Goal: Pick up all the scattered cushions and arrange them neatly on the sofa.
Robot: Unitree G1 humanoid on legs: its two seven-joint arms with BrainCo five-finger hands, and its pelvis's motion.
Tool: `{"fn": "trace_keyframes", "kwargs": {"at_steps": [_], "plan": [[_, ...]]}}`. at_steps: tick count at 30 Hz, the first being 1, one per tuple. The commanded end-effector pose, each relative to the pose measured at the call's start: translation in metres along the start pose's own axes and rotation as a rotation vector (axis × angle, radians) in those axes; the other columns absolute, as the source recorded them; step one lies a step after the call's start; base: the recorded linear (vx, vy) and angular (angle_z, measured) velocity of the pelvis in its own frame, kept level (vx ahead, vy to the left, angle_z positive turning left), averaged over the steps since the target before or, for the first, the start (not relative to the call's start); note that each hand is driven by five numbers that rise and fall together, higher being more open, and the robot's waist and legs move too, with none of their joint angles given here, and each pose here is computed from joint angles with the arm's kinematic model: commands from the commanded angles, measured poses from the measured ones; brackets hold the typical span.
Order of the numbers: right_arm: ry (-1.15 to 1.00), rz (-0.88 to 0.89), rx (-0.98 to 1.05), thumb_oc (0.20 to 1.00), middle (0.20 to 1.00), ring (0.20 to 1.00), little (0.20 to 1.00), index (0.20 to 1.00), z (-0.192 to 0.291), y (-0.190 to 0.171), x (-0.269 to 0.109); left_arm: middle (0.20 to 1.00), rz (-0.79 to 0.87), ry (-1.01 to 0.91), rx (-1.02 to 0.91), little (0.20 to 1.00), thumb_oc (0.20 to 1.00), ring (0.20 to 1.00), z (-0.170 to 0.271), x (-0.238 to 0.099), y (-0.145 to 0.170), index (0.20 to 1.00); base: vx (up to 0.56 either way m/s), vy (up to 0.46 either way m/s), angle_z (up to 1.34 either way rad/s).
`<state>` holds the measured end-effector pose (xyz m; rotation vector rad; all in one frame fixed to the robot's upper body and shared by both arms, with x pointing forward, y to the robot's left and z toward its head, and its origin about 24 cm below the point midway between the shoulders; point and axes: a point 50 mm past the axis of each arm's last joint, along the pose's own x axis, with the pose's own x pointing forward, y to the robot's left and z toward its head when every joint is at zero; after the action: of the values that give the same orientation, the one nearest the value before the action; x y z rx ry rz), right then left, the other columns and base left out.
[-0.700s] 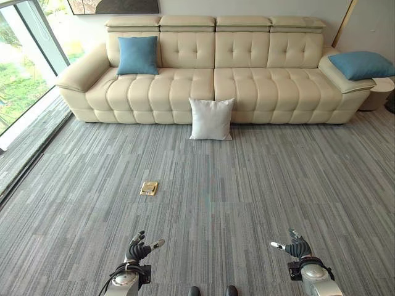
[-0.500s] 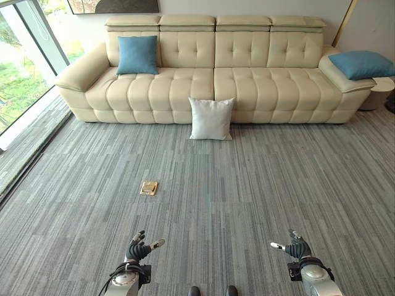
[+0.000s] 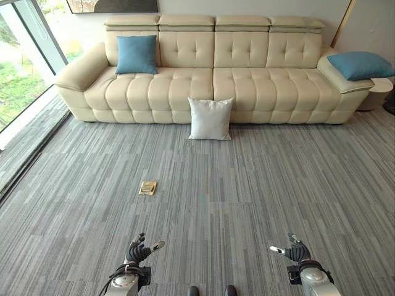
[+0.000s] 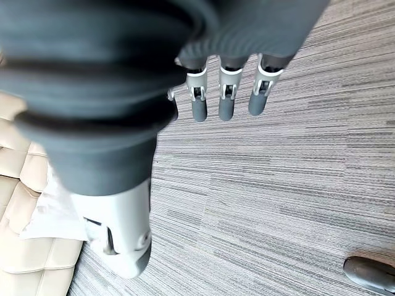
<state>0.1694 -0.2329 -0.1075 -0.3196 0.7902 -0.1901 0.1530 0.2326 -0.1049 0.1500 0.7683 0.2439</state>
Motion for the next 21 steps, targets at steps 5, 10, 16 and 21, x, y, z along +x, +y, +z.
{"fn": "trace_keyframes", "kwargs": {"at_steps": [5,10,16,21], "plan": [[-0.079,-0.006,0.015,1.000,1.000,1.000,1.000,1.000,0.026,0.001,0.007,1.000,0.048,-0.046,0.006,1.000,1.000,1.000,0.017,0.009,0.010,1.000,0.00,0.000,0.00],[-0.093,-0.007,0.008,1.000,1.000,1.000,1.000,1.000,0.029,-0.001,0.007,1.000,0.047,-0.047,-0.009,1.000,1.000,1.000,0.018,0.009,0.012,1.000,0.00,0.008,0.00],[-0.112,-0.019,-0.007,1.000,1.000,1.000,1.000,1.000,0.036,-0.005,0.008,1.000,0.045,-0.059,-0.007,1.000,1.000,1.000,0.021,0.009,0.015,1.000,0.01,0.070,-0.01],[-0.123,-0.006,-0.024,1.000,1.000,1.000,1.000,1.000,0.039,-0.002,0.008,1.000,0.062,-0.073,0.003,1.000,1.000,1.000,0.024,0.009,0.022,1.000,0.01,0.141,-0.09]]}}
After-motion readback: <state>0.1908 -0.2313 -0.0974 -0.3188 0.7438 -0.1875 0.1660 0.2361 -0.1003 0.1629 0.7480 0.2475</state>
